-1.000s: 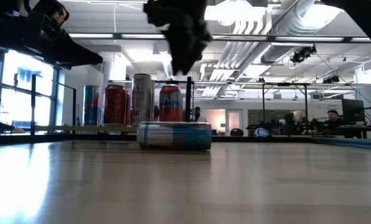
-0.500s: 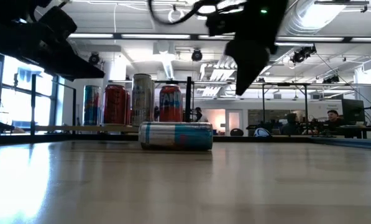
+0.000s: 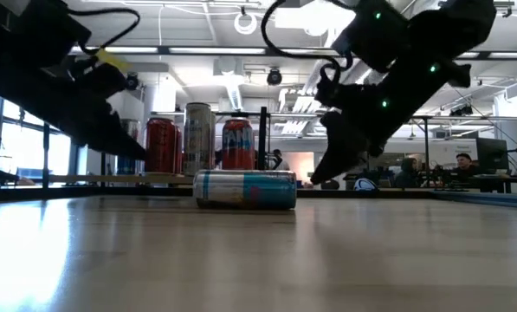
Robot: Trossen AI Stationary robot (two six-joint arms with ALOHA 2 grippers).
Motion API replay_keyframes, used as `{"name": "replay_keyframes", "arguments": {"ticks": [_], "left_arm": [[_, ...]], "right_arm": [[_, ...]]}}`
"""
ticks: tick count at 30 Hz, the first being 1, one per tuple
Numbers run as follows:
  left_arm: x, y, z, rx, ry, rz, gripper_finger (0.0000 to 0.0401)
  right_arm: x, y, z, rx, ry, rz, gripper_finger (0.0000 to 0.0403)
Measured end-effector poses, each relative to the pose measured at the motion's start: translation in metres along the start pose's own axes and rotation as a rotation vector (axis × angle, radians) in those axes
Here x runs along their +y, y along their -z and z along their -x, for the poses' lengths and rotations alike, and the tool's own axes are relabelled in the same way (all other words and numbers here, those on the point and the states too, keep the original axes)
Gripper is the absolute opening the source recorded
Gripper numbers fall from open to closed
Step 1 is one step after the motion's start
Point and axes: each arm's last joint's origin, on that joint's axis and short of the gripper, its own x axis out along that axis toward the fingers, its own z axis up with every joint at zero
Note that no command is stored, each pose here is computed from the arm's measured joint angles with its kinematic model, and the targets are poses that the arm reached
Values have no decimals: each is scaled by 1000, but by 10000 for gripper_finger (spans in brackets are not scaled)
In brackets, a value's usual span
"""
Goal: Place canned beverage on shelf
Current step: Put the blue soda can aligned with the other blue soda can on the shelf
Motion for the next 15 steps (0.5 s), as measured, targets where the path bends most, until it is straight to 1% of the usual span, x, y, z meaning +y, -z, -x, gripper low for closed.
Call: {"name": "replay_keyframes", "arguments": {"ticks": [2,5,9,15], "left_arm": [[2,2,-5,11,-21,9,0],[2,1,-13,-7,-17,17,0],[3,2,-22,-9,25,33,0],[1,10,-32,43,56,27,0]], "right_arm": [[-4,2,-5,-11,7,-20,0],[-4,-1,-11,-44,-6,-22,0],[-2,-9,-21,-56,-61,-12,0],[4,-18,-39,-42,-69,1,0]]}}
